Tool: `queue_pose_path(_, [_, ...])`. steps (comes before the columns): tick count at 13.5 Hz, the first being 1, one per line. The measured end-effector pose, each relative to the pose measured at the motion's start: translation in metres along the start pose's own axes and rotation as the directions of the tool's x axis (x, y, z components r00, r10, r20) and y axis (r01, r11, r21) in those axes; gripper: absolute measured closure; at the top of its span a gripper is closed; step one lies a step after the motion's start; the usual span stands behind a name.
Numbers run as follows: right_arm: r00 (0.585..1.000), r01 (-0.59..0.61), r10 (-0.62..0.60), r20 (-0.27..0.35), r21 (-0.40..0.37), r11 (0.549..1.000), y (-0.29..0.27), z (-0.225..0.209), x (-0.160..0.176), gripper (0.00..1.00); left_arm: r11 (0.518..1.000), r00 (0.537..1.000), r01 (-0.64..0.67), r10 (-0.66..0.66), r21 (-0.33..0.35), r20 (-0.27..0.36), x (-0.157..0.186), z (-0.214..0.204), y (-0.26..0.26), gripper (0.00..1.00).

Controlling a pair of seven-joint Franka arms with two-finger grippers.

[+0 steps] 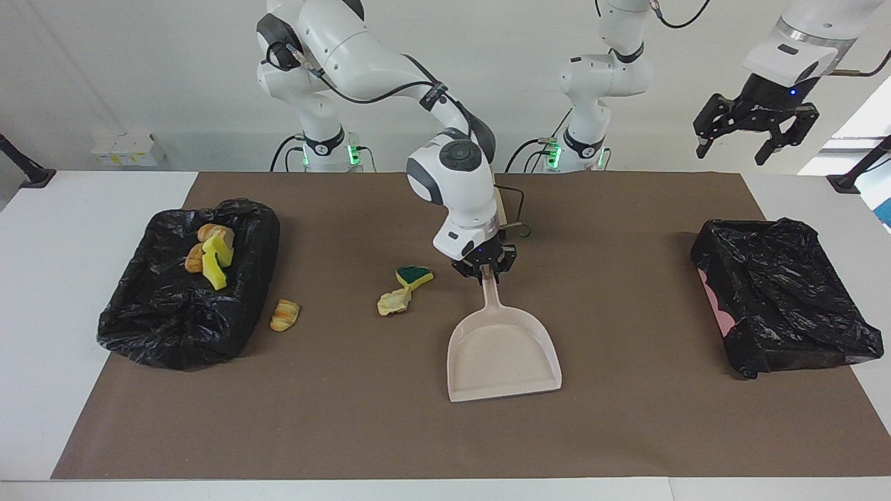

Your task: Sweep and dump trash in bin

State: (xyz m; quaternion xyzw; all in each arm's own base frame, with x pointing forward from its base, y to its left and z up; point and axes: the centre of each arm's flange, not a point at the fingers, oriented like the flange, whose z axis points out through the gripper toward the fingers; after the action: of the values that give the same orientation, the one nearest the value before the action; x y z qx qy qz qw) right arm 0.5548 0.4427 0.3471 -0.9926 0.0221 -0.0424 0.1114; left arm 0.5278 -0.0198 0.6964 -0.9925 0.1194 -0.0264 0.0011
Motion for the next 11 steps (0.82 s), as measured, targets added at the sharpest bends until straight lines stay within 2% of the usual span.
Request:
queue_pose_path(2, [0.999, -0.048, 0.048, 0.0, 0.008, 0.999, -0.008, 0.001, -0.002, 0.67, 1.0, 1.0, 0.001, -0.001, 0.0, 0.0, 0.0, 0.0, 0.0, 0.0])
queue_pose_path(3, [0.998, -0.064, 0.064, -0.001, 0.008, 0.998, -0.008, 0.001, -0.001, 0.61, 1.0, 1.0, 0.001, -0.001, 0.0, 0.0, 0.0, 0.0, 0.0, 0.0])
queue_pose_path(6, [0.998, -0.06, 0.06, 0.003, -0.02, 0.998, 0.001, -0.001, 0.004, 0.28, 1.0, 1.0, -0.004, 0.004, -0.004, 0.017, -0.001, 0.001, 0.003, 0.0])
queue_pose_path(8, [0.998, -0.043, 0.046, 0.042, -0.076, 0.996, 0.007, -0.01, 0.0, 0.05, 1.0, 1.0, -0.007, 0.007, -0.004, 0.02, -0.002, 0.001, 0.006, 0.0])
queue_pose_path(9, [0.997, -0.04, 0.047, 0.063, -0.106, 0.994, 0.01, -0.016, -0.003, 0.0, 1.0, 1.0, -0.008, 0.008, -0.004, 0.02, -0.002, 0.001, 0.006, 0.0])
queue_pose_path(11, [0.995, -0.021, 0.035, 0.096, -0.142, 0.99, 0.007, -0.029, -0.015, 0.0, 1.0, 1.0, -0.001, 0.001, -0.004, 0.019, -0.002, 0.001, 0.008, 0.0])
